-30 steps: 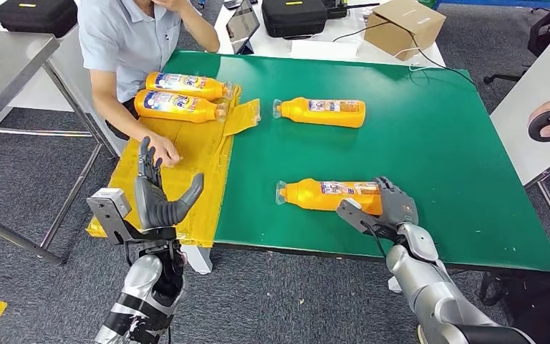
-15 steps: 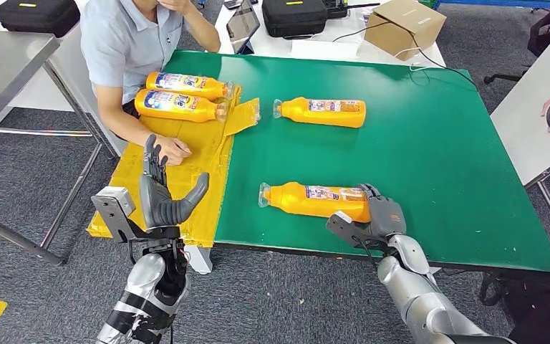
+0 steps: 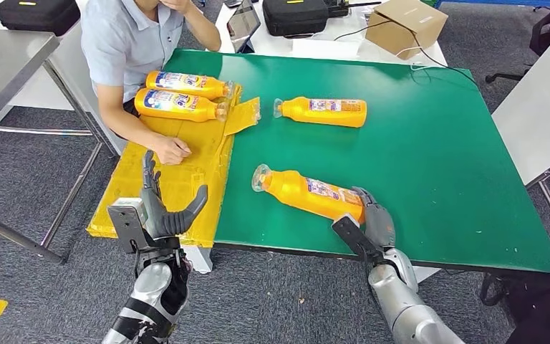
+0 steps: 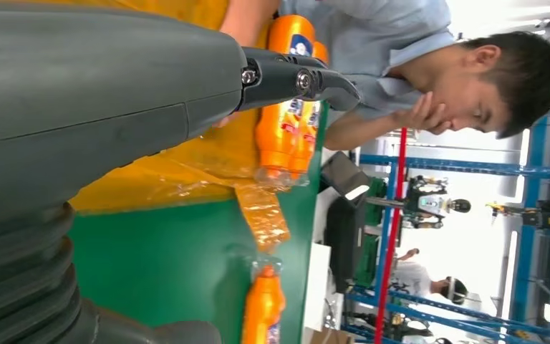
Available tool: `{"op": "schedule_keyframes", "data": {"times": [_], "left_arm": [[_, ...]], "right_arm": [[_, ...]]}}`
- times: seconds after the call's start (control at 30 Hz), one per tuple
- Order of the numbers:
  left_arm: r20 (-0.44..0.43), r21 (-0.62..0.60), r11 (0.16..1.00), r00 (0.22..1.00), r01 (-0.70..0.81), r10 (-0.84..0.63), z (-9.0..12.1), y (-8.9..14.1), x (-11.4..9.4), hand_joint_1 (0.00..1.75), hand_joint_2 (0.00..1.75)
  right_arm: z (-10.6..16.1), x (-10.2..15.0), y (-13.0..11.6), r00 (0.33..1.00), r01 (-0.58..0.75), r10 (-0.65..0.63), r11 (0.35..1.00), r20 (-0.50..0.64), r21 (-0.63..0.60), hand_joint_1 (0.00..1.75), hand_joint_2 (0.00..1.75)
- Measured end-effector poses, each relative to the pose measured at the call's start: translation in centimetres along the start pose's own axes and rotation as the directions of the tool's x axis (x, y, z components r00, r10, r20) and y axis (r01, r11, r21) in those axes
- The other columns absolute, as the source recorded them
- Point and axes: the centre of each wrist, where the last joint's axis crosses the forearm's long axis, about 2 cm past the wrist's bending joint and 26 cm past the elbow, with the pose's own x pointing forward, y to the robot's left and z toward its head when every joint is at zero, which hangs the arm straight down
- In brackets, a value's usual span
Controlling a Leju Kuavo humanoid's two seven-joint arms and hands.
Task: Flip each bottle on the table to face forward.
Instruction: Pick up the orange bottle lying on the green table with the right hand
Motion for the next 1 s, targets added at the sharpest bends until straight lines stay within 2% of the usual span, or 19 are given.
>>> {"op": "schedule_keyframes", "data": {"times": [0.33,0.4,0.5,0.57,0.7,0.87,1.0], "left_arm": [[-0.035,-0.01,1.0,0.999,0.004,-0.005,0.4,0.1,-0.6,0.0,1.75],[-0.116,-0.044,0.998,0.992,-0.049,0.044,0.5,0.1,-0.8,0.0,1.75],[-0.339,-0.129,0.97,0.928,-0.206,0.152,1.6,0.0,-1.8,0.0,1.75],[-0.403,-0.163,0.958,0.902,-0.235,0.153,2.8,0.1,-2.6,0.0,1.75],[-0.409,-0.25,0.944,0.907,-0.215,0.099,4.6,-0.2,-3.5,0.0,1.75],[-0.437,-0.423,0.859,0.895,-0.289,0.086,6.8,-1.1,-3.7,0.0,1.75],[-0.448,-0.464,0.829,0.89,-0.313,0.085,7.4,-1.2,-3.8,0.0,1.75]], "right_arm": [[0.2,0.1,0.2,0.999,0.032,-0.032,0.999,-0.008,-0.012,1.75,1.75],[0.3,0.1,0.3,0.997,0.082,-0.082,0.996,-0.011,-0.021,1.75,1.75],[0.5,0.1,0.4,0.98,0.196,-0.198,0.979,-0.022,-0.057,1.75,1.75],[0.6,0.1,0.3,0.967,0.25,-0.252,0.965,-0.022,-0.081,1.75,1.75],[0.9,0.4,0.4,0.941,0.336,-0.338,0.936,0.005,-0.101,1.75,1.75],[1.0,2.3,1.3,0.896,0.443,-0.438,0.894,0.074,-0.062,1.75,1.75],[1.0,4.3,2.3,0.863,0.494,-0.489,0.869,0.127,-0.01,1.75,1.75]]}}
